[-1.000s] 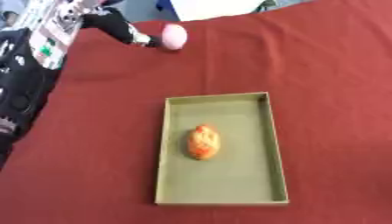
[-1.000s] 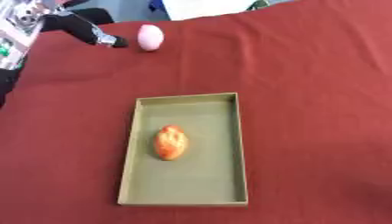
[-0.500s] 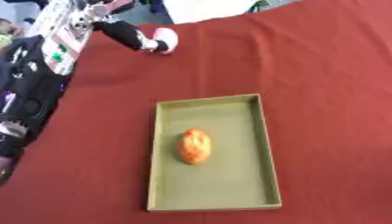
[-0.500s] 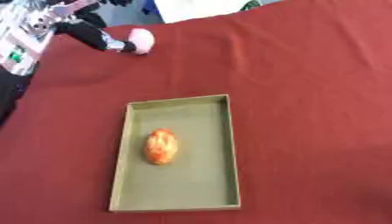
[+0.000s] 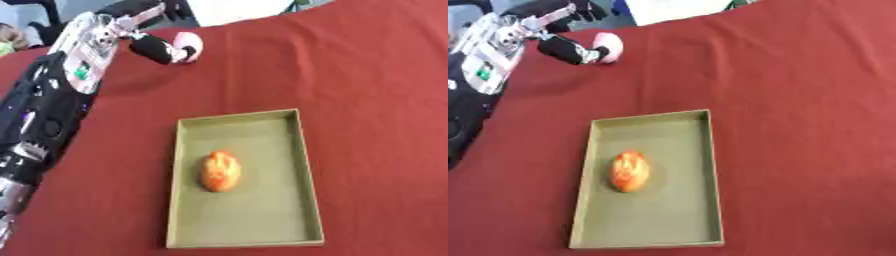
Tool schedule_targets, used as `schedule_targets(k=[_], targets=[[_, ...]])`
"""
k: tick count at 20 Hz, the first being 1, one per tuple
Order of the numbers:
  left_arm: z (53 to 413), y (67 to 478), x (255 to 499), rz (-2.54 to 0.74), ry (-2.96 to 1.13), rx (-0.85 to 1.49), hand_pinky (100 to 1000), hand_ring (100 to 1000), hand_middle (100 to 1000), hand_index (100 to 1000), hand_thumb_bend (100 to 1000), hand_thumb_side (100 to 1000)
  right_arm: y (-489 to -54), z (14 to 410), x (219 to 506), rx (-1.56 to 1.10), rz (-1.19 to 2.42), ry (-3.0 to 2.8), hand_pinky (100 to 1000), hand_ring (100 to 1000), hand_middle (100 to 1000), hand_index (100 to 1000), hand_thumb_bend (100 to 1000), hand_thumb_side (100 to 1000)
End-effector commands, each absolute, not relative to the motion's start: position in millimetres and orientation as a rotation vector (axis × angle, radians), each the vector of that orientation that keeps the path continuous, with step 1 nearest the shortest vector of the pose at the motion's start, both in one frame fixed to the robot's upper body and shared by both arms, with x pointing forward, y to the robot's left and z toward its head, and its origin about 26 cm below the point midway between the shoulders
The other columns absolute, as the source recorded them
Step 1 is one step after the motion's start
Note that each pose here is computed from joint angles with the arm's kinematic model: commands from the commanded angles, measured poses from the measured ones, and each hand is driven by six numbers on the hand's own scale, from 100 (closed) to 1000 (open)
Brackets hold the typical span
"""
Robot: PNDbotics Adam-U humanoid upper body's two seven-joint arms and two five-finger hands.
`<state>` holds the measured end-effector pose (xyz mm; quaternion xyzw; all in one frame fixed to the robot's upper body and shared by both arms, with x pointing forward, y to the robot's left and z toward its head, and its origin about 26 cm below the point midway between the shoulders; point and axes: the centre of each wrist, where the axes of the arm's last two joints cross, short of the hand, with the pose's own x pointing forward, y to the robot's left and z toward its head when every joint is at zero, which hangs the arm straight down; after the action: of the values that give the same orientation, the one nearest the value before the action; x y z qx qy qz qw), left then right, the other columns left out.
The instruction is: Pick up objects on the table and place them in the box.
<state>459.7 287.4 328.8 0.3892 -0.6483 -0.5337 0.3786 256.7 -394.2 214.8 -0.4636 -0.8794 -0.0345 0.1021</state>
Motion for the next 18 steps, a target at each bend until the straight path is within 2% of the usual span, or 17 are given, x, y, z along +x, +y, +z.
schedule_targets(k=[1,7,18], targets=[[343,302,455,-1.318,-1.661,1.036,844,834,796,885,299,353,-392,224,255,-1.361,-0.104,-2.643,662,850,576,761,206,803],[339,308,456,-1.283,-1.647,1.035,841,831,793,883,291,364,-391,223,256,-1.355,-0.117,-2.644,660,850,574,757,209,805],[334,321,457,-1.230,-1.574,1.190,827,843,796,882,308,279,-389,221,256,-1.350,-0.127,-2.639,657,851,570,753,213,805]])
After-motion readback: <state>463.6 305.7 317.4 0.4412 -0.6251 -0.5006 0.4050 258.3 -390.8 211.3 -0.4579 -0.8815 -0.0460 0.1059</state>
